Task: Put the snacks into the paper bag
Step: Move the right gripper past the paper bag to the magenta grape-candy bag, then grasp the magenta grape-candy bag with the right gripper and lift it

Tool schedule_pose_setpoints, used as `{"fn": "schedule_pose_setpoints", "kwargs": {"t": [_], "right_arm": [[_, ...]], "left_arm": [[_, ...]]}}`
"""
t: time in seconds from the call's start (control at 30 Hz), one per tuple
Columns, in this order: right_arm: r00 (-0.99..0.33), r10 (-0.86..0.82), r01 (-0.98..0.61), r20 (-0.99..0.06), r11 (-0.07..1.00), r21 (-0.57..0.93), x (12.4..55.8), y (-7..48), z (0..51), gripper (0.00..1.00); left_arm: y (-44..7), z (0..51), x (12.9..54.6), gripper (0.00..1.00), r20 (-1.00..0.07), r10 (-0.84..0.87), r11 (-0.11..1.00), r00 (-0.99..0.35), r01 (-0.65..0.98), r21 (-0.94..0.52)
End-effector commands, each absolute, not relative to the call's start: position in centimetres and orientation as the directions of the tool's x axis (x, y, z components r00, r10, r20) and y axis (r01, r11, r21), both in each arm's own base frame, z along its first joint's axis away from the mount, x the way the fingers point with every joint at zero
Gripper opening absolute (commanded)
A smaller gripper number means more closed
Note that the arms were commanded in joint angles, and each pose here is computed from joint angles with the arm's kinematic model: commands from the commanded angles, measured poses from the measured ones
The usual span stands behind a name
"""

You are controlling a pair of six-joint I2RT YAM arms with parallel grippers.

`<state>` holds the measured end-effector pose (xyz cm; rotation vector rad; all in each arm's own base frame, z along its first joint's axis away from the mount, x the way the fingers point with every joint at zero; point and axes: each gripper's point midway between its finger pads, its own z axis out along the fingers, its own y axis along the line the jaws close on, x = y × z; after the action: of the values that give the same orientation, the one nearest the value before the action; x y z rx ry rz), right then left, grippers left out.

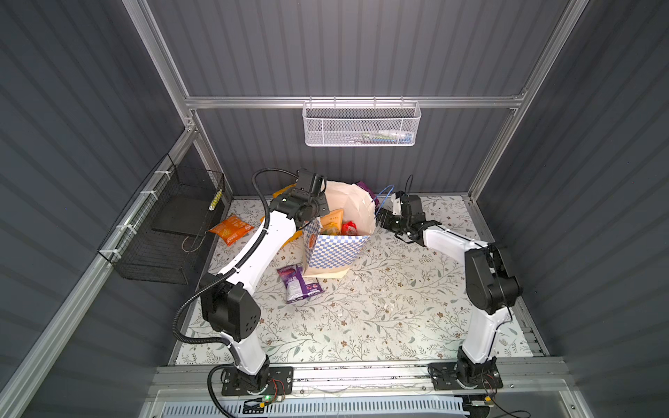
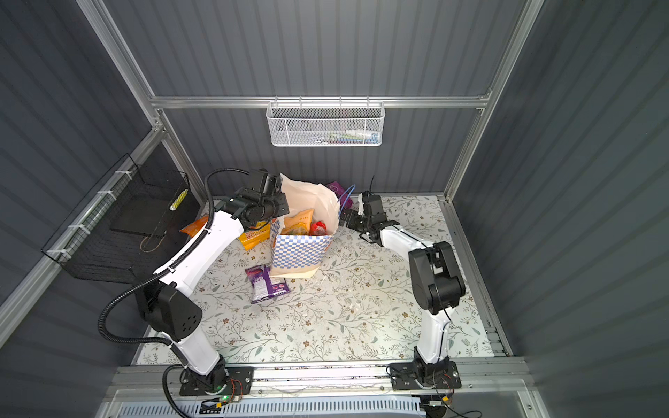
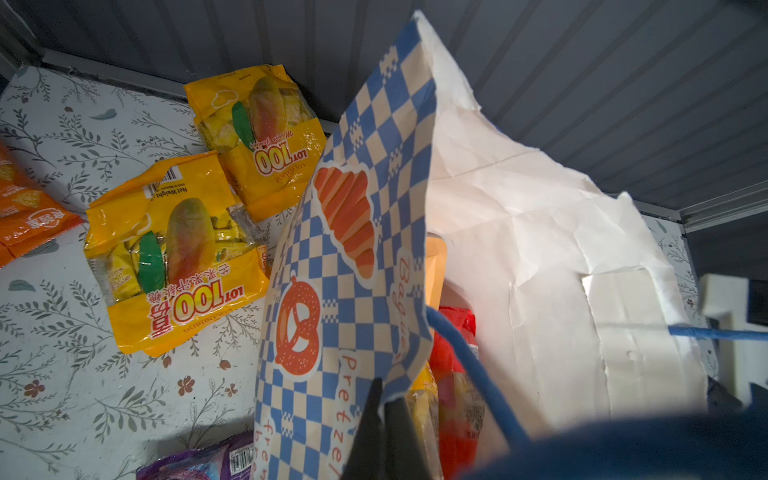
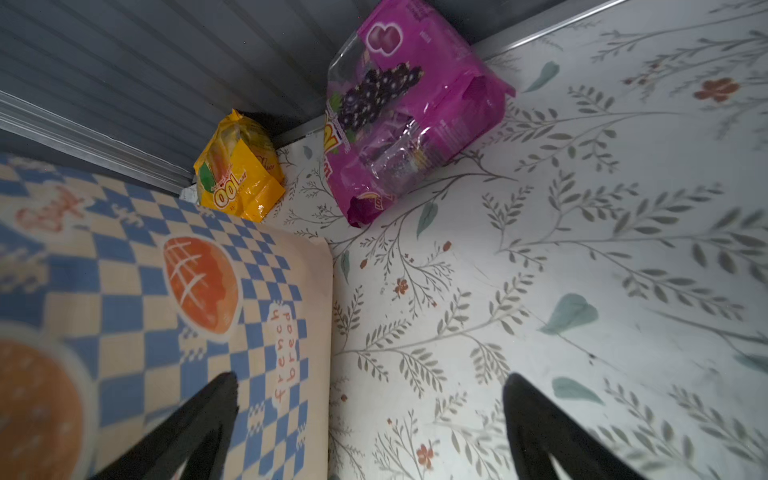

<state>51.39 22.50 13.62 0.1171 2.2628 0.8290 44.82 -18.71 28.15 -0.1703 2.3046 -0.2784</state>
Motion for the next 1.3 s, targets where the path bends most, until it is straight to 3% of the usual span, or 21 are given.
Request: {"fn": "schedule_pose_setpoints", "kwargs": {"t": [0.0, 0.33, 0.5, 0.9, 1.03, 1.27], "right_arm": [[-0.770, 0.357, -0.143, -0.529, 0.712, 0.688, 53.7, 22.9, 13.7, 0.99], [-0.767, 0.506, -0.031, -0.396, 0.586, 0.810, 61.0, 21.4, 11.1, 0.91], [-0.751, 0.584, 0.007, -0.307, 0.473, 0.881, 64.2, 20.7, 10.6, 0.86], [-0.751, 0.627, 0.043, -0.206, 0.358, 0.933, 68.3, 22.0, 9.4, 0.83], [-0.757, 0.632, 0.055, -0.165, 0.313, 0.948, 68.9, 23.0, 8.8, 0.78], [-0.737, 0.663, 0.062, -0.130, 0.259, 0.964, 70.1, 23.2, 8.2, 0.59]], "left_arm": [[-17.7, 28.2, 43.4, 0.00, -0.690, -0.195, 0.974, -0.697, -0.052, -0.222], [-18.0, 27.9, 43.5, 0.00, -0.676, -0.204, 0.968, -0.708, -0.044, -0.245], [-17.9, 27.7, 43.7, 0.00, -0.669, -0.205, 0.968, -0.714, -0.045, -0.248], [-17.2, 27.2, 44.3, 0.00, -0.639, -0.248, 0.952, -0.729, -0.062, -0.299], [-17.3, 26.8, 44.4, 0.00, -0.624, -0.257, 0.947, -0.738, -0.065, -0.314], [-17.4, 27.1, 44.3, 0.00, -0.620, -0.265, 0.941, -0.738, -0.058, -0.333]]}}
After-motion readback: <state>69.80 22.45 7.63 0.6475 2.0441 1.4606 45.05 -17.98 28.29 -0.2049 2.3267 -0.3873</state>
